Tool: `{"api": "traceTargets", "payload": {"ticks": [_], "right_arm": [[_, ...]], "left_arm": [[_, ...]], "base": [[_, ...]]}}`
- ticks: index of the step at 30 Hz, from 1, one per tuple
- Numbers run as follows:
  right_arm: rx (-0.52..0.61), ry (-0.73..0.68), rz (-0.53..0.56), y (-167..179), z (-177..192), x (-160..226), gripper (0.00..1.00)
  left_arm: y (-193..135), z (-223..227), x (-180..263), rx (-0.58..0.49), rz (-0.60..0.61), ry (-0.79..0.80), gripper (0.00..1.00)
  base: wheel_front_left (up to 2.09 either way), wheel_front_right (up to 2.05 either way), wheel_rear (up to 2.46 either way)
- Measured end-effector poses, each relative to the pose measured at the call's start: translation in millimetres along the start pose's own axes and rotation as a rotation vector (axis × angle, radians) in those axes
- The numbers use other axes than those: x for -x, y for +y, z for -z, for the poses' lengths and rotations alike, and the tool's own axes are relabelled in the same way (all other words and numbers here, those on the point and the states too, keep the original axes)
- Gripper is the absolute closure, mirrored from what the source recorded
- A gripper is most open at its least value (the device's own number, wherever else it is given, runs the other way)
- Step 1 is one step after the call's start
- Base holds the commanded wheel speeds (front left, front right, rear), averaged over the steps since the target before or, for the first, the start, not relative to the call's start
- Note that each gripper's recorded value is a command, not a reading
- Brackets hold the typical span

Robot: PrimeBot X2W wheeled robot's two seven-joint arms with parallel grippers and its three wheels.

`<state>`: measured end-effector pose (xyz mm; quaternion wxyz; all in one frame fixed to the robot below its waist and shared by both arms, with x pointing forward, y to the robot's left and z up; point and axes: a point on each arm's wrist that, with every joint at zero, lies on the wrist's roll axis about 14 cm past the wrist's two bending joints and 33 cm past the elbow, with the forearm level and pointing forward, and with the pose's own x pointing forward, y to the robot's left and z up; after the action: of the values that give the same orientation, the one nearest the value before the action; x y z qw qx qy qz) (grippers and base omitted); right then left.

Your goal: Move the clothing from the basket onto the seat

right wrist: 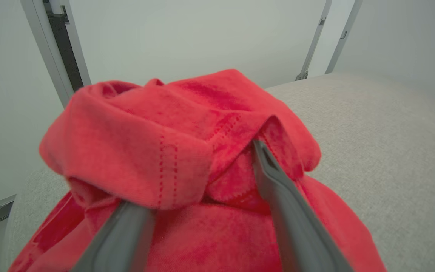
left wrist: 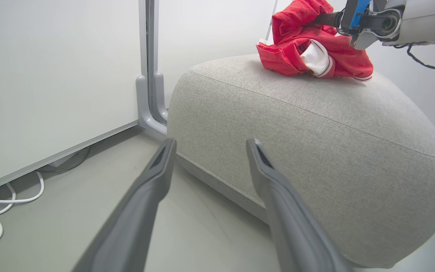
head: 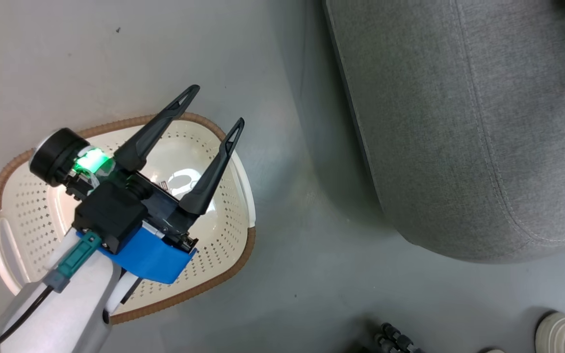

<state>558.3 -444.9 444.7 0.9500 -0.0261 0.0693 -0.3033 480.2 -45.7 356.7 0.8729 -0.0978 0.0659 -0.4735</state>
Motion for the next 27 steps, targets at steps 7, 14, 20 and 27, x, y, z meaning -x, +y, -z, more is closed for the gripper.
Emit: {"api": "traceTargets", "payload": {"ticks": [7, 14, 20, 27], "right_arm": [[0.067, -0.009, -0.076, 3, -14, 27, 0.00], [0.116, -0.033, -0.181, 8, -24, 78, 0.00], [0.067, -0.089, -0.294, 29, -35, 135, 0.00], [-0.004, -0.182, -0.385, 43, -52, 198, 0.00]], "left_arm": [[-24, -12, 8, 0.051, -0.006, 0.014, 0.00], [-40, -48, 25, 0.082, -0.095, -0.016, 0.00], [-48, -88, 58, 0.073, -0.225, -0.088, 0.00], [-44, -112, 113, 0.028, -0.388, -0.132, 0.00]], "base": [[0.00, 0.00, 0.00], [0.00, 0.00, 0.00], [0.00, 0.00, 0.00], [0.00, 0.00, 0.00]]}}
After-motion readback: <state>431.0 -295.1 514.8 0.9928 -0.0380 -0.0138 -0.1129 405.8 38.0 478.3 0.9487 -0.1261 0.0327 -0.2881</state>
